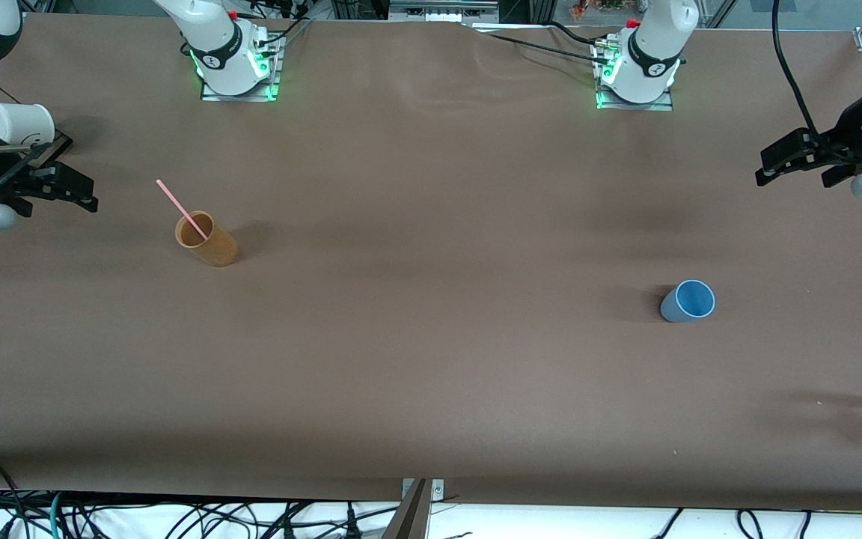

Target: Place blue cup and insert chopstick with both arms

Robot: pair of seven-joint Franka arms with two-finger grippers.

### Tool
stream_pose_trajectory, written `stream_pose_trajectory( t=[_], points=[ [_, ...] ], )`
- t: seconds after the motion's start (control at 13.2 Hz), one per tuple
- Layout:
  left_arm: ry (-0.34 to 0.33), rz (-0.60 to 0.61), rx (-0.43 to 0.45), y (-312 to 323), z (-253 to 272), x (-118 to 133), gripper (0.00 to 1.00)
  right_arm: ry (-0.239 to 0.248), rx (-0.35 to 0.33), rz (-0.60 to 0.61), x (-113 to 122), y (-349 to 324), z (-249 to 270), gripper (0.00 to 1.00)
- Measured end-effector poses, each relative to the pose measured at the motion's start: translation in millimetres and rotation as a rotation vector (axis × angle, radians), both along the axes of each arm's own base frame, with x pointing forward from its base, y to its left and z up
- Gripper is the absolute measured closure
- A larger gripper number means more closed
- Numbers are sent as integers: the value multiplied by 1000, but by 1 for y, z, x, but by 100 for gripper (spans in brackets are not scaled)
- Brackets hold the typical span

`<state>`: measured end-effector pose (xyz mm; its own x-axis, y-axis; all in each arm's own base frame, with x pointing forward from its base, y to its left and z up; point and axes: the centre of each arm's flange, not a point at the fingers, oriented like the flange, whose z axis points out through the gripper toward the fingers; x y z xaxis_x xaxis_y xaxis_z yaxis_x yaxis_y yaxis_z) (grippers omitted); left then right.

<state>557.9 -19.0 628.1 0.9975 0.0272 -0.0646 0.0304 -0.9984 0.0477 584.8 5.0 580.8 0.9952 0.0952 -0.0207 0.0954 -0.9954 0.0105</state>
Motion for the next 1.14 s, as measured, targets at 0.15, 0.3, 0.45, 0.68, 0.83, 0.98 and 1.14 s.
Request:
stream_pose_trajectory(
  t=[0.15, 0.3, 0.45, 0.68, 0.83, 0.98, 1.14],
  points=[
    [9, -3, 0, -2, -5, 2, 0, -1, 0, -1, 0, 0, 0, 0],
    [18, -6, 0, -3, -10, 5, 0, -1, 0, -1, 0, 0, 0, 0],
    [23, -7, 1, -4, -13, 6, 0, 0, 0, -1, 0, 0, 0, 0],
    [23, -7, 1, -4, -13, 6, 0, 1, 0, -2, 0, -1, -1, 0],
    [23, -7, 1, -4, -13, 6, 0, 1, 0, -2, 0, -1, -1, 0],
    [23, -8, 1, -5, -13, 6, 0, 2, 0, -2, 1, -1, -1, 0],
    [23, -11, 0, -6, -13, 6, 0, 2, 0, -2, 1, -1, -1, 0]
  ],
)
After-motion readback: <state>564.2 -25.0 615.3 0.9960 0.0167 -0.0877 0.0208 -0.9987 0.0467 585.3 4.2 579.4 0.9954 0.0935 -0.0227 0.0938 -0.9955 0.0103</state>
